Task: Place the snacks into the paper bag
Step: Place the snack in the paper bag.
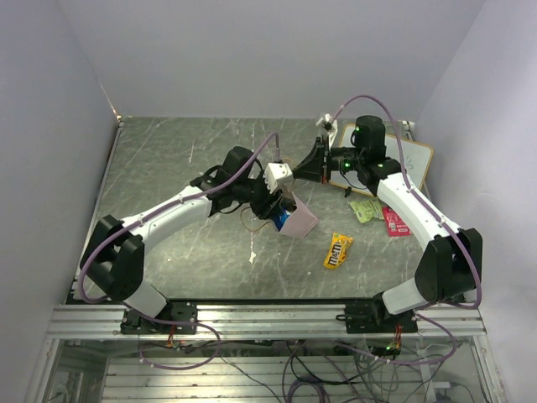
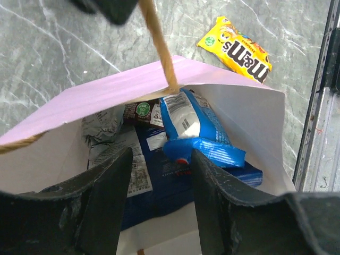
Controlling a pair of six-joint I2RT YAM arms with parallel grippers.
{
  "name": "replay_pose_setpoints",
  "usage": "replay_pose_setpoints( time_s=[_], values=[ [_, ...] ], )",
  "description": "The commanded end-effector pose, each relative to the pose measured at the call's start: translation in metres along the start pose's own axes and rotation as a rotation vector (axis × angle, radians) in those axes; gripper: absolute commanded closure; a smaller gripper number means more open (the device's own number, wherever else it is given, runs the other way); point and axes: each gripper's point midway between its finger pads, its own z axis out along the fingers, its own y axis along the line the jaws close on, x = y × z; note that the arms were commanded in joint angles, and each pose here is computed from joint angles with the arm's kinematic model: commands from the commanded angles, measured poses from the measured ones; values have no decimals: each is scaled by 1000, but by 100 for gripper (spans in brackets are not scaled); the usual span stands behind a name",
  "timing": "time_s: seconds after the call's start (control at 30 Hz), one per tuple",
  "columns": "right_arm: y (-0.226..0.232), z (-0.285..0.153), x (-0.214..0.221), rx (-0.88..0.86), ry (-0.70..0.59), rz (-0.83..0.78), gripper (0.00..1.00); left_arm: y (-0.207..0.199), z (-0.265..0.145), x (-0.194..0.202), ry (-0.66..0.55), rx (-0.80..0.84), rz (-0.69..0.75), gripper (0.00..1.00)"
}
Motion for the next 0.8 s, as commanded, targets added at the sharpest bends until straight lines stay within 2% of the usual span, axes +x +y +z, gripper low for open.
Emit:
replay_pose_setpoints(
  time_s=[0.0,0.13,0.37,0.5,0.6,0.77],
  values=[
    [0,-6,-6,21,-22,-34,100,-10,-20,-35,-35,42,116,40],
    [-1,-6,-8,31,-24,-30,100,-3,-36,-58,-43,-8,139,38],
    [-7,-8,-13,87,-33,-20,100,16,-58,-75,-49,-97,59,37],
    [-11,-9,-18,116,-40,-17,100,31,-65,-75,-33,-183,10,24],
    [-14,-10,-23,145,-50,-15,100,38,-70,-80,-32,-229,-23,22],
    [-26,-14,-39,240,-82,-6,100,52,-92,-108,-101,-319,-25,18]
  ],
)
